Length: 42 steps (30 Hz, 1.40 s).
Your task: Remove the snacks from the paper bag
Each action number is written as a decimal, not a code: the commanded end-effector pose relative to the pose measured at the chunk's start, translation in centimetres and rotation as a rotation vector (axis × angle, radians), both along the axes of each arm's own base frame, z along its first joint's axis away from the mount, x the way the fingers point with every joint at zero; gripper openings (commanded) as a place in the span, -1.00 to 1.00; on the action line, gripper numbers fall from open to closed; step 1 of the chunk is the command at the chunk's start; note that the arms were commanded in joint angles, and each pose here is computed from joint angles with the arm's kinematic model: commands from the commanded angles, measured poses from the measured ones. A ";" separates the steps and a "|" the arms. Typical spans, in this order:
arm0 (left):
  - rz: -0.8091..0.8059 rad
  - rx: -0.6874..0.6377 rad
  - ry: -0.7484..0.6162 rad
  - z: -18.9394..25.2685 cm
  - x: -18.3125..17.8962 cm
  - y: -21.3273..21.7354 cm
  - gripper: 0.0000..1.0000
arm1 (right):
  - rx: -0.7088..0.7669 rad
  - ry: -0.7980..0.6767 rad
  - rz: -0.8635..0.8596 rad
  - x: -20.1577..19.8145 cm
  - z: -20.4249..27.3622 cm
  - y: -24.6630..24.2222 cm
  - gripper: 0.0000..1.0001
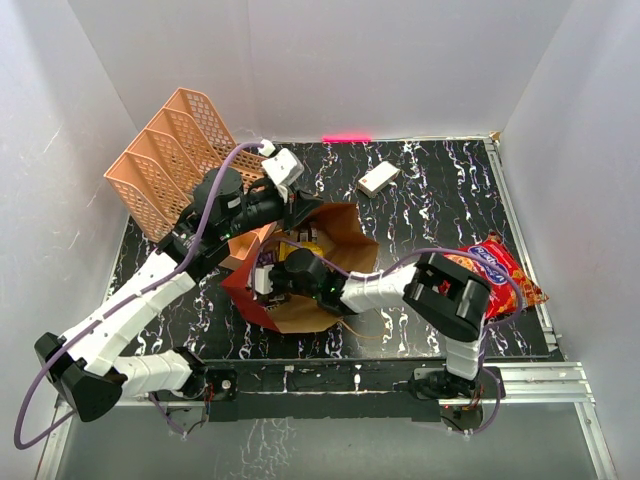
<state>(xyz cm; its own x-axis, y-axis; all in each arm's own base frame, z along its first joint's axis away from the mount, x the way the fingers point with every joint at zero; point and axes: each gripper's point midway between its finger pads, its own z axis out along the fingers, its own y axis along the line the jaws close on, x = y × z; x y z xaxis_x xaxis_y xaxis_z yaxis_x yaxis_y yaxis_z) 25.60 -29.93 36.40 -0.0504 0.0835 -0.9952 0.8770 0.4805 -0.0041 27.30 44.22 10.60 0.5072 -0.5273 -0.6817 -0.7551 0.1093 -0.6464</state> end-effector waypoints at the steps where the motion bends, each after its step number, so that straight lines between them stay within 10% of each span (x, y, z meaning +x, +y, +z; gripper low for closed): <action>1: -0.005 -0.096 -0.097 4.5 -0.8 0.4 -1.00 | 0.191 -0.006 -0.037 0.9 3.7 2.9 -0.85; 22: -0.158 -0.203 0.234 0.9 -7.1 0.7 -1.00 | -0.013 -0.087 0.170 -7.0 5.2 -7.7 -0.85; 42: -0.209 -0.208 0.298 -0.3 -8.1 0.3 -1.00 | 0.142 0.051 0.008 -10.1 16.4 -15.6 -0.85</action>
<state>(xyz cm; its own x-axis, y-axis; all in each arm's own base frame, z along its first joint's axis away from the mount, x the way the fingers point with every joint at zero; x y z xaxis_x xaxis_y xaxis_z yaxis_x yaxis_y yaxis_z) 18.29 -29.38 34.84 -0.3576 -0.0527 -0.9324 0.8840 0.3029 -0.3562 16.61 30.07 21.16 0.5763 -0.4299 -0.6950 -0.7592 0.0333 -0.6501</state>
